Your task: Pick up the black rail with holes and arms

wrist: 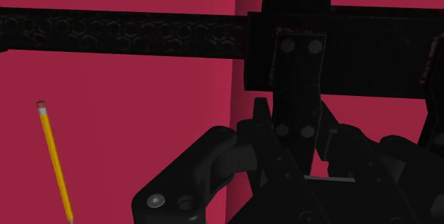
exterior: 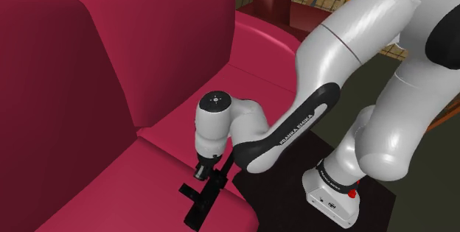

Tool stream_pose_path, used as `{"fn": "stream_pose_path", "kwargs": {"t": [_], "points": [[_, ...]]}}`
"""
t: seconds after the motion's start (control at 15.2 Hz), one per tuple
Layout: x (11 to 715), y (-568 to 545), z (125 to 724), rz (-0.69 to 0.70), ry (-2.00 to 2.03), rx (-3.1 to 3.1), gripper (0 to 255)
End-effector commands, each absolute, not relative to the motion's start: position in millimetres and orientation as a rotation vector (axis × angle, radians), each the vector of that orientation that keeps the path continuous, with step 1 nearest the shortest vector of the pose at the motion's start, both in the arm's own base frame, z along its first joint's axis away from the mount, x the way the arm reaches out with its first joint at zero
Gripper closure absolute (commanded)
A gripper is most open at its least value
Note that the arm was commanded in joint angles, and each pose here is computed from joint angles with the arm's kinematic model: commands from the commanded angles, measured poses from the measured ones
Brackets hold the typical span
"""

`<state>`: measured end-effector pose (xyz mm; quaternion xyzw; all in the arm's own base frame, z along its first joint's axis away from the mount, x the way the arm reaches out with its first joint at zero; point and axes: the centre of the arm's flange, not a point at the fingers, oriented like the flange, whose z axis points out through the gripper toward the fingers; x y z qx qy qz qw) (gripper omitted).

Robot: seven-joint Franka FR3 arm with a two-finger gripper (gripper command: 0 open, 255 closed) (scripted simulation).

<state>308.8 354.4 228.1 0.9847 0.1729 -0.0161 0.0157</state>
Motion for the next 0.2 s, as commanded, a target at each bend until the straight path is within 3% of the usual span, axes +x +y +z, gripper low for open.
{"fn": "stream_pose_path", "kwargs": {"t": [0.0, 0.13], "points": [[309.1, 354.5, 238.5, -0.05, 0.538, 3.063, 255], [309.1, 354.5, 239.3, -0.05, 0.538, 3.063, 255]]}}
